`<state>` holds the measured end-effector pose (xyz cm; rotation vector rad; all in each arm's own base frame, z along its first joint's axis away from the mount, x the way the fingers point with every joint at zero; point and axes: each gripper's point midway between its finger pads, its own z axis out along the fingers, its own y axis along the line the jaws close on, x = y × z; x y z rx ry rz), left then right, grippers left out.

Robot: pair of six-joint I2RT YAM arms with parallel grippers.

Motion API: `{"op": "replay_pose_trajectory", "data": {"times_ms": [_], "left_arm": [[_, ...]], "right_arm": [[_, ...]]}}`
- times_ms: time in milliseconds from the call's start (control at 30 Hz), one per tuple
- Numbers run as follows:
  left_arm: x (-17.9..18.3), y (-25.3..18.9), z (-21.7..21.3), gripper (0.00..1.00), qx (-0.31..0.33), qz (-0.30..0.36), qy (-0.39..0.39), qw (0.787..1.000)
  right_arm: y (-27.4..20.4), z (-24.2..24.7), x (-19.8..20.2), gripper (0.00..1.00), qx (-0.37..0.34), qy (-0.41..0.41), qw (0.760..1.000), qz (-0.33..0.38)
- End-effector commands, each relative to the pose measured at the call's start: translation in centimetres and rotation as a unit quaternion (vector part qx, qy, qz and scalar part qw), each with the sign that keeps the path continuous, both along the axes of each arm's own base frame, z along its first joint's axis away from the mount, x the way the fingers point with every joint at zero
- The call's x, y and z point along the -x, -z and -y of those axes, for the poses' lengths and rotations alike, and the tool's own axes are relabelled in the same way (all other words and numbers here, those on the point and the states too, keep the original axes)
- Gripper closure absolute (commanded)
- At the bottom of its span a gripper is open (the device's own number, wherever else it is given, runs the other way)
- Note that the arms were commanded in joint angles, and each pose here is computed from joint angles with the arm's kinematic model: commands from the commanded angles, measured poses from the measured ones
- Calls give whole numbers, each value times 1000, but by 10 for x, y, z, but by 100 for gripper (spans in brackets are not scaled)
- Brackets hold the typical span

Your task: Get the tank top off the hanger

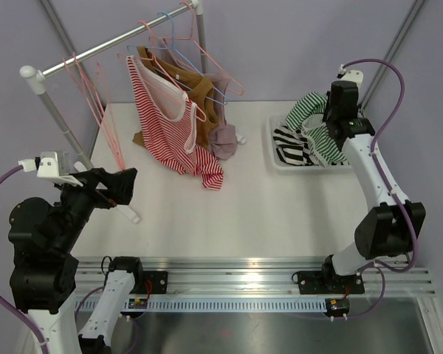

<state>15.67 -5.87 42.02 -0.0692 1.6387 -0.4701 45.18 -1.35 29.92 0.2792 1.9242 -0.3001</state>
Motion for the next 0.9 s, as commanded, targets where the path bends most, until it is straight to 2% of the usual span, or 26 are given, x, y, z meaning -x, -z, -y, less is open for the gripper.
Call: {"op": "replay_pose_trajectory", "data": {"times_ms": [0, 133, 167, 233, 267, 467, 567, 600, 667, 733, 767, 867], "left_arm": [[2, -18, 5, 1, -2, 22, 17, 1000], [2, -19, 4, 1, 2, 19, 11, 1000], [2, -20, 4, 1, 3, 18, 10, 1000], [2, -21, 2, 1, 3, 12, 5, 1000], [2, -22, 1, 1, 3, 12, 2, 1000], [4, -25, -5, 1, 14, 12, -19, 1000], [4, -33, -6, 1, 25, 14, -23, 999], [4, -36, -5, 1, 27, 16, -20, 999], [2, -46, -3, 1, 33, 18, -16, 999], [-2, -53, -2, 1, 41, 22, -17, 999], [-7, -58, 0, 1, 45, 29, -11, 999], [-24, -68, 7, 1, 68, 31, 5, 997]], "right_arm": [[17, -2, -33, 100, -57, -48, 997, -13], [75, 5, -57, 100, -86, -58, 991, -83], [109, 2, -62, 100, -89, -63, 986, -127], [120, 19, -72, 100, -101, -43, 984, -143], [147, 20, -73, 100, -109, -40, 977, -177], [214, 27, -66, 100, -134, -6, 960, -245], [215, 28, -62, 100, -138, 1, 961, -239], [211, 29, -62, 80, -141, 5, 962, -234], [184, 32, -63, 54, -138, 10, 968, -211], [142, 33, -66, 43, -133, 7, 976, -171], [126, 34, -67, 33, -130, 7, 979, -157], [69, 38, -63, 18, -119, 7, 986, -116]]}}
